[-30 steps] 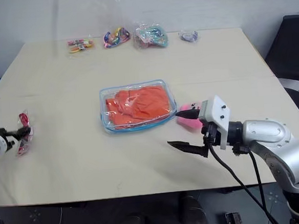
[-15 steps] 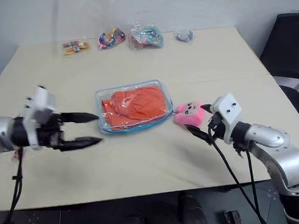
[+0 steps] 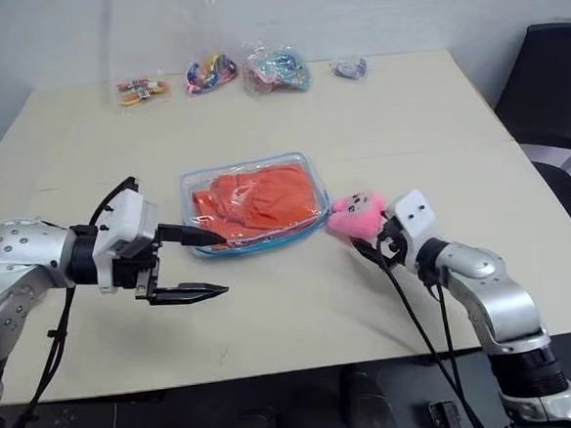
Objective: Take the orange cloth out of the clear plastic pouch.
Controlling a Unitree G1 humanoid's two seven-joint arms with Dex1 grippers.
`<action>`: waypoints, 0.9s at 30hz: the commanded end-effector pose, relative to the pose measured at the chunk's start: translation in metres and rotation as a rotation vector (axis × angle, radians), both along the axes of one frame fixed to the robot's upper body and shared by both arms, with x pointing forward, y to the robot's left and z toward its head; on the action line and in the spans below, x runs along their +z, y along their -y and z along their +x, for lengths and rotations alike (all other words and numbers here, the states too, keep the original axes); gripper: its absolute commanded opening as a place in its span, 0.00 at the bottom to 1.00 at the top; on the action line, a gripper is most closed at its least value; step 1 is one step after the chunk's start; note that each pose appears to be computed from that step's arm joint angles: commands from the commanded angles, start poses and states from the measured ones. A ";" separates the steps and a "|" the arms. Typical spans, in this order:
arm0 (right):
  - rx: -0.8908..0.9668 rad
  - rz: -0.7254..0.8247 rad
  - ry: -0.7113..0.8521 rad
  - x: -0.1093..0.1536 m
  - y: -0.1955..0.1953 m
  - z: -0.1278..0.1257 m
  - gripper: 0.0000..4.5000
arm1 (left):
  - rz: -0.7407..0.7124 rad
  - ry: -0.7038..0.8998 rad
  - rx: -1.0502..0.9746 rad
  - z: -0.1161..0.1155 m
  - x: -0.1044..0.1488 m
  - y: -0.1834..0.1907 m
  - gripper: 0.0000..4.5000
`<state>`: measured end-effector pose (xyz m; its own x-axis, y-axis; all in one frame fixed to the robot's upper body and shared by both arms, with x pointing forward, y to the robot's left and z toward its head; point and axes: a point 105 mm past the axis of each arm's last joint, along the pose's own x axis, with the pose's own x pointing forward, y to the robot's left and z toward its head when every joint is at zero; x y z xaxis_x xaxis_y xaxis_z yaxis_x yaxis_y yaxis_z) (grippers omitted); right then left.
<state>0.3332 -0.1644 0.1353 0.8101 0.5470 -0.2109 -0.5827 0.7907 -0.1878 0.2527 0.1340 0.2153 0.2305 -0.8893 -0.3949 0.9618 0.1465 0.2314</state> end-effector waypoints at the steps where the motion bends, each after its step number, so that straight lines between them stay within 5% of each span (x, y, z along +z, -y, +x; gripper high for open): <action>1: 0.029 0.010 0.041 0.008 -0.004 -0.001 0.65 | 0.000 0.043 0.008 -0.001 0.006 -0.002 0.87; 9: 0.093 0.009 0.030 0.012 -0.007 -0.027 0.03 | 0.002 0.046 0.027 0.001 0.004 -0.004 0.87; 16: 0.281 0.088 -0.080 0.021 -0.038 -0.069 0.01 | -0.009 0.052 0.016 0.008 0.007 -0.002 0.87; 27: 0.310 0.056 -0.179 -0.003 -0.063 -0.071 0.01 | -0.002 0.046 -0.011 0.011 0.008 0.004 0.87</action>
